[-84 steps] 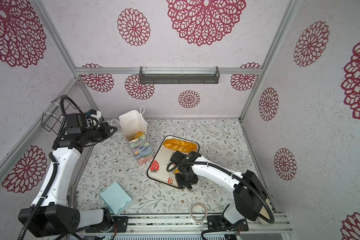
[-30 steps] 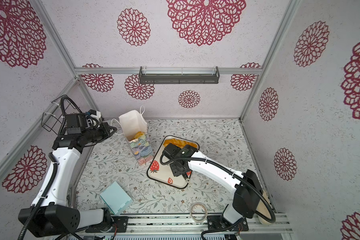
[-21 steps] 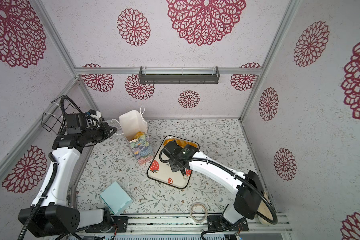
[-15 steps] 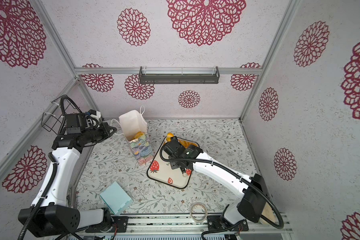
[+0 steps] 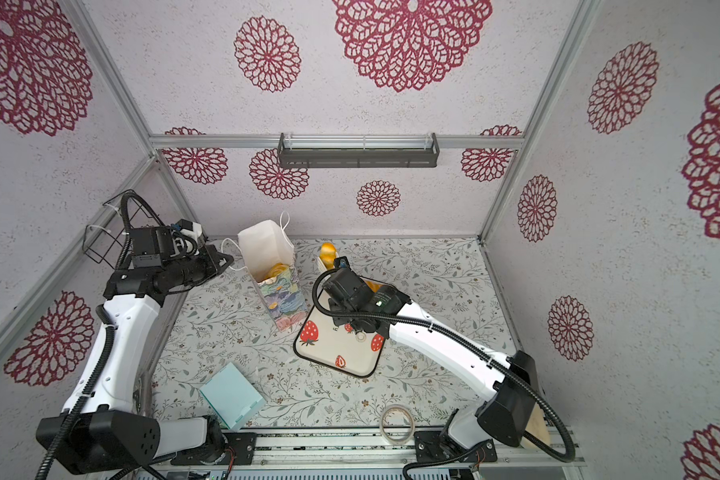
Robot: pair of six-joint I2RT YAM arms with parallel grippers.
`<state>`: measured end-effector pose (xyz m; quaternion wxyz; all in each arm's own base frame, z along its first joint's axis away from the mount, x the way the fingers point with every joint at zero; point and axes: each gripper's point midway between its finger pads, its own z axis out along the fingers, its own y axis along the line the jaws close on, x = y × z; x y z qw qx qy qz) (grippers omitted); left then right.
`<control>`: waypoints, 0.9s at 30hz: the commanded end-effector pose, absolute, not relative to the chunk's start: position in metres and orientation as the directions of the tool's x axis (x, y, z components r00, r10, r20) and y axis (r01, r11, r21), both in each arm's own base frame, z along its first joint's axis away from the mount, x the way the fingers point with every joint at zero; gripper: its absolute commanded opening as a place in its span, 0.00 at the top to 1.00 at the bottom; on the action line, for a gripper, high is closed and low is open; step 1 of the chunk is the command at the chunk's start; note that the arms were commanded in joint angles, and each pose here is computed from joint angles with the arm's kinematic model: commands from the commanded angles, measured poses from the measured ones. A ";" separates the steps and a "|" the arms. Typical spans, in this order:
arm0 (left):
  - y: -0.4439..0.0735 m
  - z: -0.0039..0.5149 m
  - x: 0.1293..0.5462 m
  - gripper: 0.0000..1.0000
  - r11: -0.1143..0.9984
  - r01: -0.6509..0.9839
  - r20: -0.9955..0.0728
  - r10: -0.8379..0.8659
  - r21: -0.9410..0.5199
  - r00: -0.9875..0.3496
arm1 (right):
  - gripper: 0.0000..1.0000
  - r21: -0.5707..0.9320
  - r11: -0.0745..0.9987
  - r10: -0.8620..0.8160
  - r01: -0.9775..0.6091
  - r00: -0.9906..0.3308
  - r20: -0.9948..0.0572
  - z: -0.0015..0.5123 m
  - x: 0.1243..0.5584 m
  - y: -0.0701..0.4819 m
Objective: Place the fake bread into the paper bag
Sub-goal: 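Lift the croissant with the right tongs and carry it toward the bag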
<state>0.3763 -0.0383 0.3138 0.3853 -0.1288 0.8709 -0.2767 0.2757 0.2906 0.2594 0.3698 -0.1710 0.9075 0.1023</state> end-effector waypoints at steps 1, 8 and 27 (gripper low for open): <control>-0.038 0.322 0.379 1.00 0.823 0.005 -0.622 -0.425 -0.568 -0.658 | 0.62 0.100 0.906 -0.160 -0.412 -0.550 -0.820 0.318 0.280 0.297; -0.038 0.324 0.379 1.00 0.823 0.006 -0.623 -0.425 -0.568 -0.657 | 0.63 0.137 0.873 -0.122 -0.469 -0.481 -0.868 0.346 0.279 0.318; -0.038 0.326 0.376 1.00 0.824 0.008 -0.626 -0.424 -0.566 -0.654 | 0.62 0.164 0.807 -0.089 -0.567 -0.391 -0.916 0.389 0.279 0.373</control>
